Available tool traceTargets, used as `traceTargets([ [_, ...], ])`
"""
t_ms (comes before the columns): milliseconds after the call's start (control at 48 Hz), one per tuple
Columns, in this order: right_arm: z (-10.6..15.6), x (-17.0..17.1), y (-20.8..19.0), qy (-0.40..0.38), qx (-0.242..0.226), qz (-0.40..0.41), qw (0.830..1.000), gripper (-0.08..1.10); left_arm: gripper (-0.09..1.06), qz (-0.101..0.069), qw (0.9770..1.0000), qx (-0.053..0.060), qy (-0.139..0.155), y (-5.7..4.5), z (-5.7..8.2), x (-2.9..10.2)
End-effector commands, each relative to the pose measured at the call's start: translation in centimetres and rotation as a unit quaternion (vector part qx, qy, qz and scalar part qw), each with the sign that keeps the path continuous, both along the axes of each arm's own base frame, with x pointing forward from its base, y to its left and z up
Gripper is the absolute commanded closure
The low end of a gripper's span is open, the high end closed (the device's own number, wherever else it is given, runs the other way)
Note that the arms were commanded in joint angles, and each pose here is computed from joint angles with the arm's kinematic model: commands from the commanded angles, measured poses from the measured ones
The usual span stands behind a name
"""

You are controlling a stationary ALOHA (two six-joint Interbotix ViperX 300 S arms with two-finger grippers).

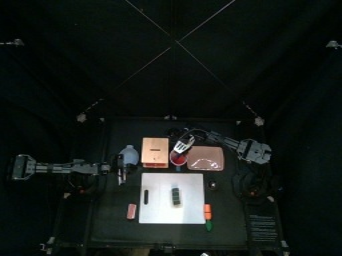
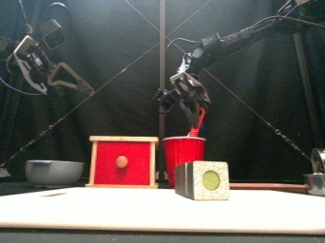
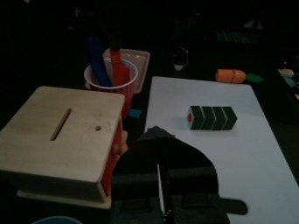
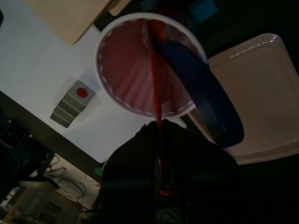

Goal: Place sushi on board then cut the sushi with the knife then place the pieces on the plate
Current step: Grasp knife edge with left hand

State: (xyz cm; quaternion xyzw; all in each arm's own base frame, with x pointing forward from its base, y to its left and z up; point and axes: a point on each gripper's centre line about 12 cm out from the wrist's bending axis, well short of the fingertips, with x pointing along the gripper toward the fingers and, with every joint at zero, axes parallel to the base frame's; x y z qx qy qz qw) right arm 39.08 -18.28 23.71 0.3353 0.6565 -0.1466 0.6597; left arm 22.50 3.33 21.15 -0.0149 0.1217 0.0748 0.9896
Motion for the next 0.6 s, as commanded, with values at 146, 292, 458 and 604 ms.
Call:
traceTargets([
  [146,3.6,-0.4,0.3,-0.033,-0.013,0.004,0.999,0.64,0.99,0.001,1.0000,0.001,-0.008,0.1,0.5,0.3],
  [292,6.9,-1.1,0.6,-0.055,-0.033,0.009,0.998,0.64,0.99,0.001,0.9999,0.001,-0.013,0.1,0.7,0.2],
  [458,10.8,-2.4,1.0,-0.089,-0.058,0.018,0.994,0.64,0.98,0.001,0.9996,0.004,-0.028,0.0,1.5,0.0],
  [604,14.7,-4.1,2.0,-0.134,-0.101,0.037,0.985,0.64,0.98,0.001,0.9992,0.006,-0.039,0.0,2.0,-0.2],
])
